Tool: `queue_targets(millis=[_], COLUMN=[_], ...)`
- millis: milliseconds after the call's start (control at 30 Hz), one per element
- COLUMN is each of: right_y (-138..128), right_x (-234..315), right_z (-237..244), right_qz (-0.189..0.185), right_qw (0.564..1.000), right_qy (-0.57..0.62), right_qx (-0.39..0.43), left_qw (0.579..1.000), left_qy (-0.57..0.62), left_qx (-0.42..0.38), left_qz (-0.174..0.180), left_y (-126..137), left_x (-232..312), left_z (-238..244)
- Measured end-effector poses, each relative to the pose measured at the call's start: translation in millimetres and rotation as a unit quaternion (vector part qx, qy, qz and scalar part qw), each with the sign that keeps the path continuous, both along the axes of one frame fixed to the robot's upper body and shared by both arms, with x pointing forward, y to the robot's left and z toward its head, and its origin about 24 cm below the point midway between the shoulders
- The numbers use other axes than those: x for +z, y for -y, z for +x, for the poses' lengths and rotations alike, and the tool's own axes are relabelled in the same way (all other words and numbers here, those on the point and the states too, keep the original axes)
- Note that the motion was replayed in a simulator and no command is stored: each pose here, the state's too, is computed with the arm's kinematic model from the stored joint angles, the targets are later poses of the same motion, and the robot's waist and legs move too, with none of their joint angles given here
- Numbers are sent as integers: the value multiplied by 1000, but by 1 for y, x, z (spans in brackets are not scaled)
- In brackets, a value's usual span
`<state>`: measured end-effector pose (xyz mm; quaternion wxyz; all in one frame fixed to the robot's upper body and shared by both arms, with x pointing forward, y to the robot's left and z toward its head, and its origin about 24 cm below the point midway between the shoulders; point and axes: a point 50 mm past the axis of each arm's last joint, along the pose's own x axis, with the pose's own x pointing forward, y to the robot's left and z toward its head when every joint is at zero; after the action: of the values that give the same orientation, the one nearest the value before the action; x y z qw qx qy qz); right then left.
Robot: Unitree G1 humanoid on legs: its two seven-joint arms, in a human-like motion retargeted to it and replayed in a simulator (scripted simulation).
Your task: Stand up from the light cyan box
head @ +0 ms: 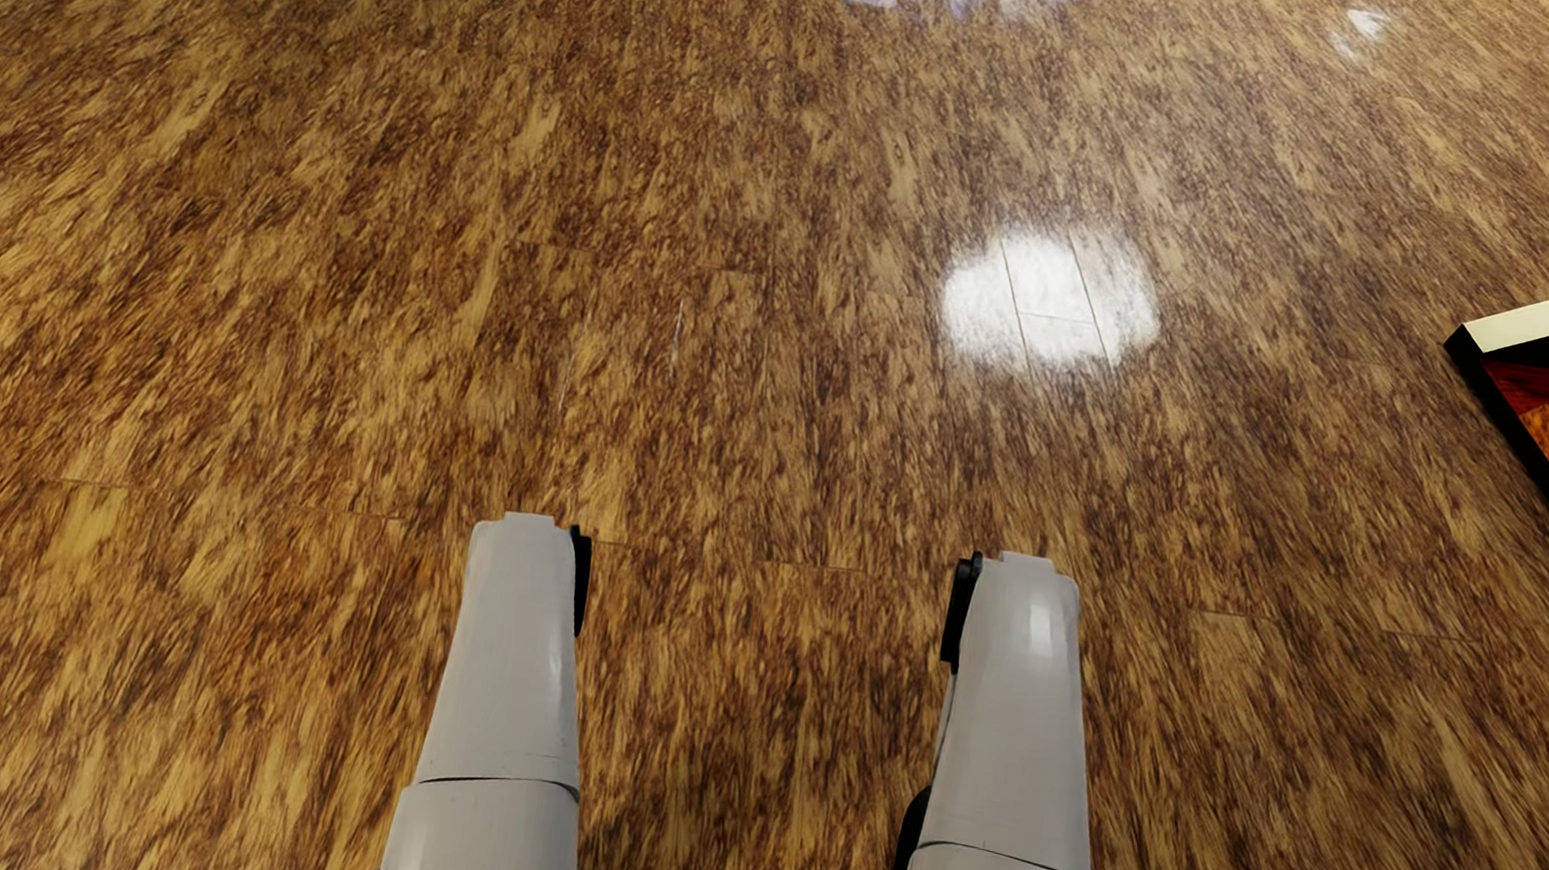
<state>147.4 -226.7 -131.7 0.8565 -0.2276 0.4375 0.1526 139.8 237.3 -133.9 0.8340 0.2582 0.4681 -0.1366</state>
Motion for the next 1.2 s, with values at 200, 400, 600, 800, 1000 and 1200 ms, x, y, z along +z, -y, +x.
queue_targets(millis=[200, 400, 600, 800, 1000, 1200], right_y=[18, -63, -131, -147, -153, -143], right_x=[105, 253, 331, 389, 385, 302], right_z=[89, 156, 156, 121, 128, 186], right_qz=[-3, -22, -77, -30, -33, -93], right_qw=[942, 796, 628, 510, 512, 658], right_qy=[324, 543, 581, 695, 698, 584], right_qx=[-89, 267, 511, 506, 500, 466], left_qw=[943, 749, 576, 490, 496, 622], left_qy=[327, 505, 536, 673, 664, 538], left_qx=[-18, -419, -600, -546, -549, -545], left_qz=[57, 93, 144, 100, 108, 163], left_y=[-3, 102, 158, 154, 157, 149], left_x=[107, 234, 283, 341, 337, 263], left_z=[101, 170, 171, 149, 154, 199])
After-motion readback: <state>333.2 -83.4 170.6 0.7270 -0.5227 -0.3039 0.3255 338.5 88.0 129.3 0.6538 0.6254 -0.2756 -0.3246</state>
